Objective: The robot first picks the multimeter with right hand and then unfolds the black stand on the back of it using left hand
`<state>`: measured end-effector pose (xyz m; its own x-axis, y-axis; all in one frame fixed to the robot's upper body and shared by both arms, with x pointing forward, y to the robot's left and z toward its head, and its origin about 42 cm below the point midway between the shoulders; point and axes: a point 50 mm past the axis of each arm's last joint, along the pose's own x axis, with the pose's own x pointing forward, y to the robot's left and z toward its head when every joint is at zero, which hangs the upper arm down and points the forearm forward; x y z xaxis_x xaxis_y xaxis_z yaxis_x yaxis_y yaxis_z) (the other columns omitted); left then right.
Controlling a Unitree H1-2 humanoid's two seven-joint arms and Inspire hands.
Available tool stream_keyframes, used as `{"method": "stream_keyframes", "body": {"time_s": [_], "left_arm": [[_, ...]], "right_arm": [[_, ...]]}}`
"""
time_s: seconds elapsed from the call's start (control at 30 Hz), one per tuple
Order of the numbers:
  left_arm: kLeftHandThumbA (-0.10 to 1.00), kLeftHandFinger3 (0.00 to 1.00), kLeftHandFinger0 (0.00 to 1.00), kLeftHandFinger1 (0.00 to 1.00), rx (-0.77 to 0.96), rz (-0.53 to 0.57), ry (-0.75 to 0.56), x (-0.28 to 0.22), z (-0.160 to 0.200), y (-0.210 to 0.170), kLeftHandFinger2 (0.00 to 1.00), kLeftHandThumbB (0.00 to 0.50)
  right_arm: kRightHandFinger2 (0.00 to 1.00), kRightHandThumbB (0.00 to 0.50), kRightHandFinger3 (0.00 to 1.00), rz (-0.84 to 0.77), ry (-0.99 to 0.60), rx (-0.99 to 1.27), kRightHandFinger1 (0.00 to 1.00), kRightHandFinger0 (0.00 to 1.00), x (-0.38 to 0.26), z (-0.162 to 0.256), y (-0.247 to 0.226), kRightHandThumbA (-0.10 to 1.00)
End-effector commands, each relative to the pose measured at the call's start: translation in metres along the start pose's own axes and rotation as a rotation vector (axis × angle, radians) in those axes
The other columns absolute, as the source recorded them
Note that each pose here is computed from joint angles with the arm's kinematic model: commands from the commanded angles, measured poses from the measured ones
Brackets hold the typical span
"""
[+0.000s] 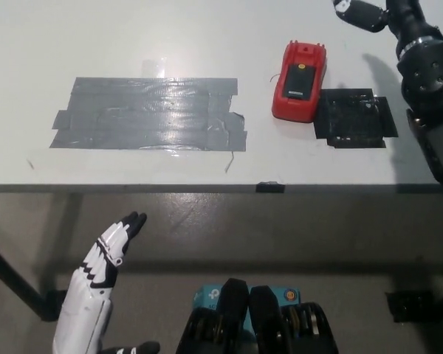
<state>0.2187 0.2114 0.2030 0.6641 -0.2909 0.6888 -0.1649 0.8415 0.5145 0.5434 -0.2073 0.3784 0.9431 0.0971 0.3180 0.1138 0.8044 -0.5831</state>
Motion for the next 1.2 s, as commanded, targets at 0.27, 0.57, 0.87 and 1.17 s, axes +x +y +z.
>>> {"method": "stream_keyframes", "body": {"time_s": [0.27,0.57,0.87,1.17], "left_arm": [[1.00,1.00,1.00,1.00,-0.002,0.063,0.025,0.063,-0.047,0.031,1.00,0.185],[1.00,1.00,1.00,1.00,-0.039,0.078,0.078,0.093,-0.070,0.034,1.00,0.119],[1.00,1.00,1.00,1.00,-0.078,0.075,0.156,0.095,-0.080,0.031,1.00,0.123],[1.00,1.00,1.00,1.00,-0.222,0.060,0.398,0.043,-0.097,0.013,1.00,0.131]], "right_arm": [[1.00,0.275,1.00,-0.096,-0.613,0.048,1.00,1.00,-0.152,0.133,-0.081,0.58],[1.00,0.211,1.00,-0.141,-0.689,0.148,1.00,1.00,-0.222,0.101,-0.049,0.52],[1.00,0.183,1.00,-0.188,-0.489,0.235,1.00,1.00,-0.230,0.044,0.000,0.43],[1.00,0.177,1.00,-0.042,-0.119,0.236,1.00,0.98,-0.221,-0.070,0.081,0.51]]}}
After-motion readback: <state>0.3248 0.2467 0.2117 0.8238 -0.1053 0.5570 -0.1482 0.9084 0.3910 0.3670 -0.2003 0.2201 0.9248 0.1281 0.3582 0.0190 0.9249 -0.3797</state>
